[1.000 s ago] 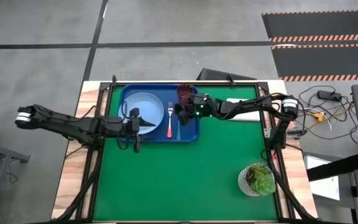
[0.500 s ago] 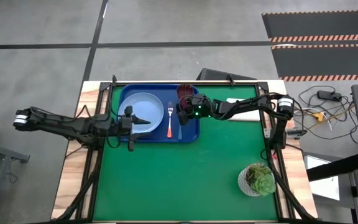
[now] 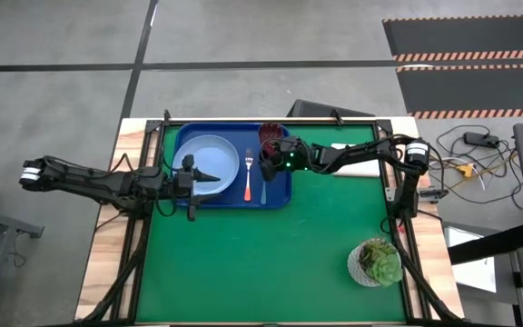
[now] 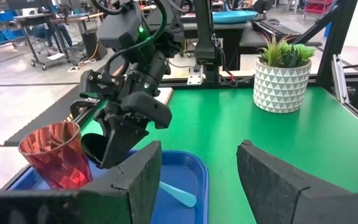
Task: Pick and place plate/cup/fork/spoon on tray
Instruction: Put the blue spoon on the blue serving tray to the right of the orange fork
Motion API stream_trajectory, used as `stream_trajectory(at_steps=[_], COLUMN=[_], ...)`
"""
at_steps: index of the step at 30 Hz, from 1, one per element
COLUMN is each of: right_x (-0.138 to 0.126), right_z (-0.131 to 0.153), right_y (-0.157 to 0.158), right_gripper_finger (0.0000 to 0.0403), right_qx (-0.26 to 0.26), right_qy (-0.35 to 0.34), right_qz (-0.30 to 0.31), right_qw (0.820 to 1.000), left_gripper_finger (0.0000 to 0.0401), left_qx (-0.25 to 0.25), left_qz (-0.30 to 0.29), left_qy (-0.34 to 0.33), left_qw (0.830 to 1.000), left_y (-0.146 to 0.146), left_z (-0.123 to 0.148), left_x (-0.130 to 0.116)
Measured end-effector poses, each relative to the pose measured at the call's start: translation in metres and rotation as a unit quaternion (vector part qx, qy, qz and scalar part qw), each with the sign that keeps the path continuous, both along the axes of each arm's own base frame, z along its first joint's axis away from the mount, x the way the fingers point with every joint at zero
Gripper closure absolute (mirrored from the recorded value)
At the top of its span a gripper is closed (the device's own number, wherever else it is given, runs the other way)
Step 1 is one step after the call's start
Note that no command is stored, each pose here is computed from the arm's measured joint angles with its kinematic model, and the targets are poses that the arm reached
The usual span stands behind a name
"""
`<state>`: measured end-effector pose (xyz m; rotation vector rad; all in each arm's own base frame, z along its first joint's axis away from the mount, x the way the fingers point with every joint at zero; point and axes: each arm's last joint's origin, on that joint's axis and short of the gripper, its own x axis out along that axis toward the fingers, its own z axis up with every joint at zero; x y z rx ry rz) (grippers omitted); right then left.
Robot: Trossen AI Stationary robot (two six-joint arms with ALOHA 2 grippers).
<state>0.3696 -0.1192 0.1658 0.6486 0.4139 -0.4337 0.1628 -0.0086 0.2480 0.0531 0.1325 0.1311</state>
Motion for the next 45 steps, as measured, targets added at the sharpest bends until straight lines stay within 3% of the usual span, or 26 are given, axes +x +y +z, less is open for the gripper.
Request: stream_trajectory(at_steps=[45], right_x=[-0.009], right_z=[-0.002], right_y=[-0.021], right_gripper_finger=[0.0289], right_qx=[-0.02], right_qy=[0.025], right_qz=[-0.023], right_qw=[0.999], left_gripper_finger=[0.0211], left_qx=[0.001], left_qz=[0.0], left_qy=[0.001], left_qw=[1.0], left_y=[0.0], left_z=[0.0], left_x=[0.0])
